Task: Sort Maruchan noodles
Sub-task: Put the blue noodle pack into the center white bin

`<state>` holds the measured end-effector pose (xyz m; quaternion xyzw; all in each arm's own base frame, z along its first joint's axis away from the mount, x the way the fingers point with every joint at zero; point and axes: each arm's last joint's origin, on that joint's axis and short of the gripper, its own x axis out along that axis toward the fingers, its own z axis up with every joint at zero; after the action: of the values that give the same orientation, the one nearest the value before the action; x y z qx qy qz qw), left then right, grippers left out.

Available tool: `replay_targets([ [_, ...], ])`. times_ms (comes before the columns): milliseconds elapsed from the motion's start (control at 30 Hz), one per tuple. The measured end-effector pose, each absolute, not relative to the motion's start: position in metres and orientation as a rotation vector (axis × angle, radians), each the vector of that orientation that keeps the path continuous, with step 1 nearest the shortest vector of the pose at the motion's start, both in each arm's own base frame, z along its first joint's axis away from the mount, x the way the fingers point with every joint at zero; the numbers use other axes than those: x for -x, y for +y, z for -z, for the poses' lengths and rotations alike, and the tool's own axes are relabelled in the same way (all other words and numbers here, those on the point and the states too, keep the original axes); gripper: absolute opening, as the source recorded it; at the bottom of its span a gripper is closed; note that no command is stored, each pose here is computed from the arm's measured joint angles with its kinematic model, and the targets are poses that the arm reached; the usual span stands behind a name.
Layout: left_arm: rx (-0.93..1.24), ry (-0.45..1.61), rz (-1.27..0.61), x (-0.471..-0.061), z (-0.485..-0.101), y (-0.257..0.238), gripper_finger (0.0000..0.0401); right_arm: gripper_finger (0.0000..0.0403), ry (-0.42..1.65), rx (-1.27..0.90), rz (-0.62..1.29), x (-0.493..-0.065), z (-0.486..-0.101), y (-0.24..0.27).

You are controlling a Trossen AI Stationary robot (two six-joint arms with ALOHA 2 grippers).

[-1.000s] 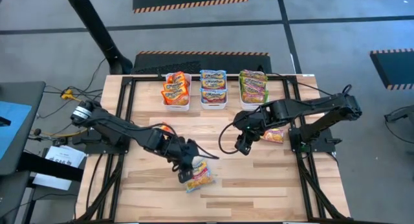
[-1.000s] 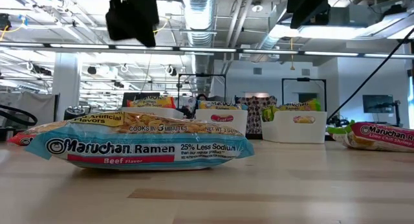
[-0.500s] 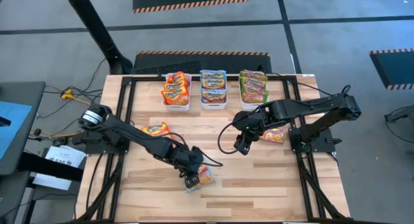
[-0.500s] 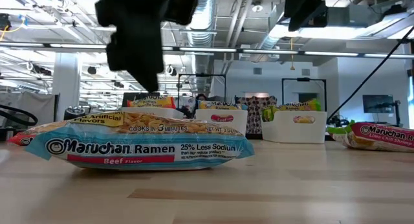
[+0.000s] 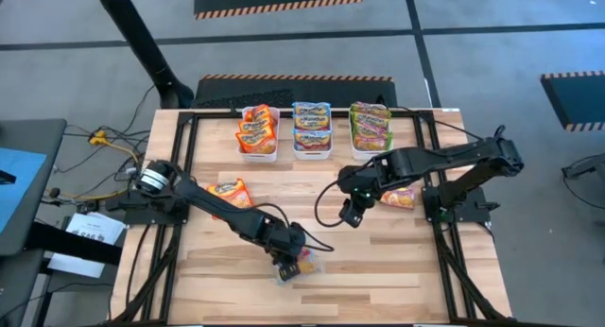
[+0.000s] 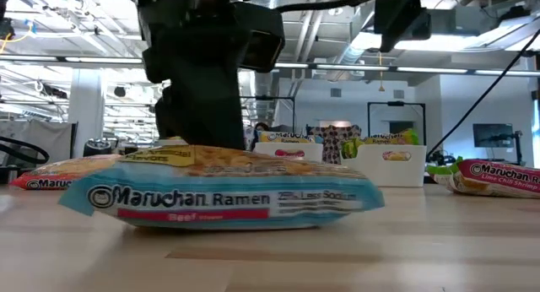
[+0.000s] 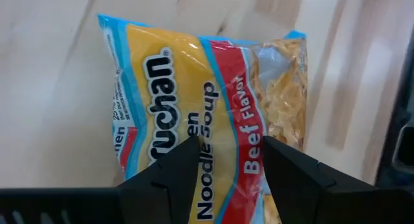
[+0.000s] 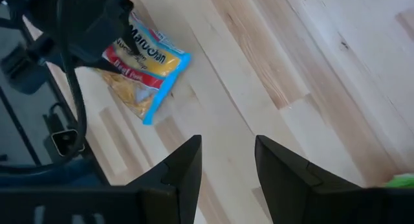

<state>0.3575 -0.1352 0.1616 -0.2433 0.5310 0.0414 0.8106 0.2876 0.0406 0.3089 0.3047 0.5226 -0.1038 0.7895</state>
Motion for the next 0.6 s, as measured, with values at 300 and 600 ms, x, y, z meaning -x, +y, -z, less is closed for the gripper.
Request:
replay_targets([
  [300,0.513,1.13,-0.182,-0.359,-0.153,-0.133,0.0123,0.0168,1.129,-0.678,0.238,-0.287,-0.309,0.041],
  [600,0.4,1.116,-0.213,-0.359,-0.148,-0.13,0.0007,0.0168,1.127,-0.692,0.248,-0.287,-0.309,0.041],
])
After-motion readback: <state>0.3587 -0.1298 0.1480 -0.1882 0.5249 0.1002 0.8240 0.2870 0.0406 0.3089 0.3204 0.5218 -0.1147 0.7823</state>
